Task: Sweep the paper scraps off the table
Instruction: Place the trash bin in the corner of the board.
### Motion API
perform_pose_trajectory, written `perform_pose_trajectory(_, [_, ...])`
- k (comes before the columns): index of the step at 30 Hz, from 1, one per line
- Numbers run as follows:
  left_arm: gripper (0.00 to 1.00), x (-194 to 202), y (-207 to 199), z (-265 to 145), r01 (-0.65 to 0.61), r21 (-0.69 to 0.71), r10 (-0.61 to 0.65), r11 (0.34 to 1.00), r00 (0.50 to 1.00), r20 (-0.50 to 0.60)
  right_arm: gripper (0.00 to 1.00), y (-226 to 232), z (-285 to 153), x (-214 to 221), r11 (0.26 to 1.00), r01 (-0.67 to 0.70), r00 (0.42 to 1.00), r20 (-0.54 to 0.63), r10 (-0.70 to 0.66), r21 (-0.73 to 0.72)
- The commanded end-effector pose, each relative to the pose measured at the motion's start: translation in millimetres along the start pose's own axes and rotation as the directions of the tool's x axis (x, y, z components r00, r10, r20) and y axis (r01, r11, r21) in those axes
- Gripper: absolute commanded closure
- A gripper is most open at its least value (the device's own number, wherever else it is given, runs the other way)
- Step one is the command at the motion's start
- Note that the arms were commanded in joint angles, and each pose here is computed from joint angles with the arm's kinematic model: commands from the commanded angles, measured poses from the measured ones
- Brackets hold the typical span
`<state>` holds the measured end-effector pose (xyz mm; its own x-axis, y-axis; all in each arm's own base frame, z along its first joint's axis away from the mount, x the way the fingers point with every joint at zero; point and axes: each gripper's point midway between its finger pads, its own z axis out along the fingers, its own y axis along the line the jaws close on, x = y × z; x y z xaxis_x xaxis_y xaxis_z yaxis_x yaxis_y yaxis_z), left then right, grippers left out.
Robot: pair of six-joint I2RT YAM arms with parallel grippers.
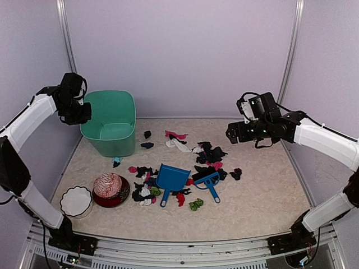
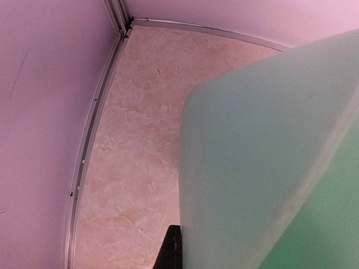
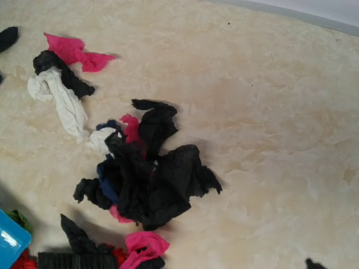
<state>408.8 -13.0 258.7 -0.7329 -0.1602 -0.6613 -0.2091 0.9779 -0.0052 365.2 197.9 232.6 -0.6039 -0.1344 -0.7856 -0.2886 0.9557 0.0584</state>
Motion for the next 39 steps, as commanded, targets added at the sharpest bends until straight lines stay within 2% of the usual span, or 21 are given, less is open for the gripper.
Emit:
perform_pose_trajectory(1, [1.0, -23, -3, 3, 0.024, 0.042, -0.026, 0.999, 0.998, 0.062, 0.06, -4, 3, 2, 1.0, -0.022, 1.0, 0.006, 0.022, -0.002])
perform_pose_trajectory(7, [1.0, -27, -3, 13, 0.023, 0.046, -0.025, 0.999, 0.999, 0.046, 0.06, -8, 5, 5, 1.0, -0.022, 1.0, 0.002, 0.022, 0.004])
perform_pose_trajectory(17, [1.0, -41, -6, 4, 0.039, 0.089, -0.045, 0.995, 0.997, 0.068, 0.06, -10, 8, 3, 1.0, -0.027, 1.0, 0.002, 0.027, -0.002])
perform_pose_trajectory(30, [0.99, -41, -12, 30, 0.031, 0.096, -0.033, 0.995, 0.999, 0.024, 0.05, -12, 9, 4, 1.0, -0.024, 1.0, -0.003, 0.024, -0.001])
perform_pose_trajectory(32, [0.94, -42, -13, 33, 0.03, 0.102, -0.032, 0.994, 0.999, 0.022, 0.05, -12, 9, 5, 1.0, -0.023, 1.0, -0.006, 0.023, 0.003])
perform_pose_trajectory(34, [0.8, -44, -15, 34, 0.027, 0.109, -0.03, 0.994, 0.999, 0.024, 0.05, -13, 9, 6, 1.0, -0.025, 1.0, -0.005, 0.025, 0.006])
perform_pose_trajectory(39, [0.52, -50, -18, 28, 0.028, 0.125, -0.034, 0.992, 0.998, 0.046, 0.05, -13, 9, 6, 1.0, -0.031, 1.0, -0.006, 0.031, 0.0])
